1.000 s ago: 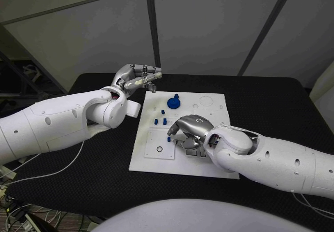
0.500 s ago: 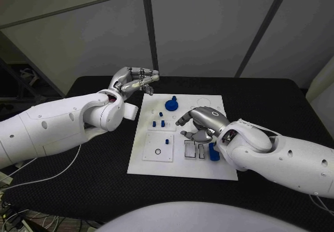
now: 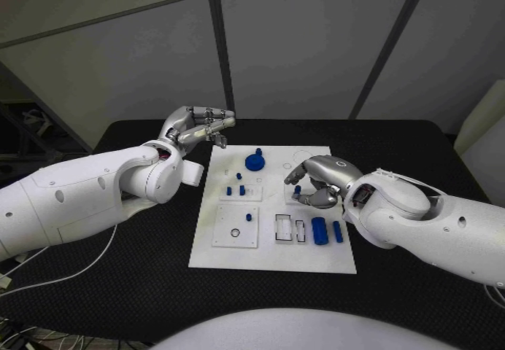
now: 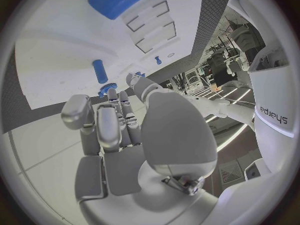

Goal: Assemble the parts on the task board

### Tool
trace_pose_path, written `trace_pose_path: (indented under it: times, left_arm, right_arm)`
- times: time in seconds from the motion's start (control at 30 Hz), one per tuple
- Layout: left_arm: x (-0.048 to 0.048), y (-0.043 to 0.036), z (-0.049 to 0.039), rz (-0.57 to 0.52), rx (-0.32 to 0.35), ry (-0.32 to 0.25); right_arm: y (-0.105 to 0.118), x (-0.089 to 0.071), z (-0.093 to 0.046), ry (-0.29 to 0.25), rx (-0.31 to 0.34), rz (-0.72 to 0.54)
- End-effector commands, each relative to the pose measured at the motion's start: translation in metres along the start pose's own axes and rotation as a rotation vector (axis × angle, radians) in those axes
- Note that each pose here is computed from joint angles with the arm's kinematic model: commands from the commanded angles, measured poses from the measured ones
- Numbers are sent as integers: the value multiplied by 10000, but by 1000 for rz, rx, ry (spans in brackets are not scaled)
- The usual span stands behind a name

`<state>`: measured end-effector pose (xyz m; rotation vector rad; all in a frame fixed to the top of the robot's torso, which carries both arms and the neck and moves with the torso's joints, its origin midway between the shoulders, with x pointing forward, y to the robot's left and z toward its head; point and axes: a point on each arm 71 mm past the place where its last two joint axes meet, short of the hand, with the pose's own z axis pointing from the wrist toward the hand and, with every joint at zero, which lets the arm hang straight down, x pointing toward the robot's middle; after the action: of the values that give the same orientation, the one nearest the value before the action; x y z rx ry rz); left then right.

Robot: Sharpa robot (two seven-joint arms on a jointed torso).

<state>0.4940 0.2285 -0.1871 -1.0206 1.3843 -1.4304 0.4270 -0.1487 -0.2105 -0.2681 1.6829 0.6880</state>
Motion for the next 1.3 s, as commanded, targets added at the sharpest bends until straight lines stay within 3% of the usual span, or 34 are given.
trace_pose_path:
  times: [0.03,0.87,1.3]
  left_arm:
    - [12,-12,3,-8,7,14]
    - [18,-9,8,-9,6,17]
    - [20,-7,10,-10,3,18]
  right_arm:
    - [-53,33,6,68,43,-56]
    - [-92,40,111,35,52,-79]
    - [-121,61,124,57,67,-96]
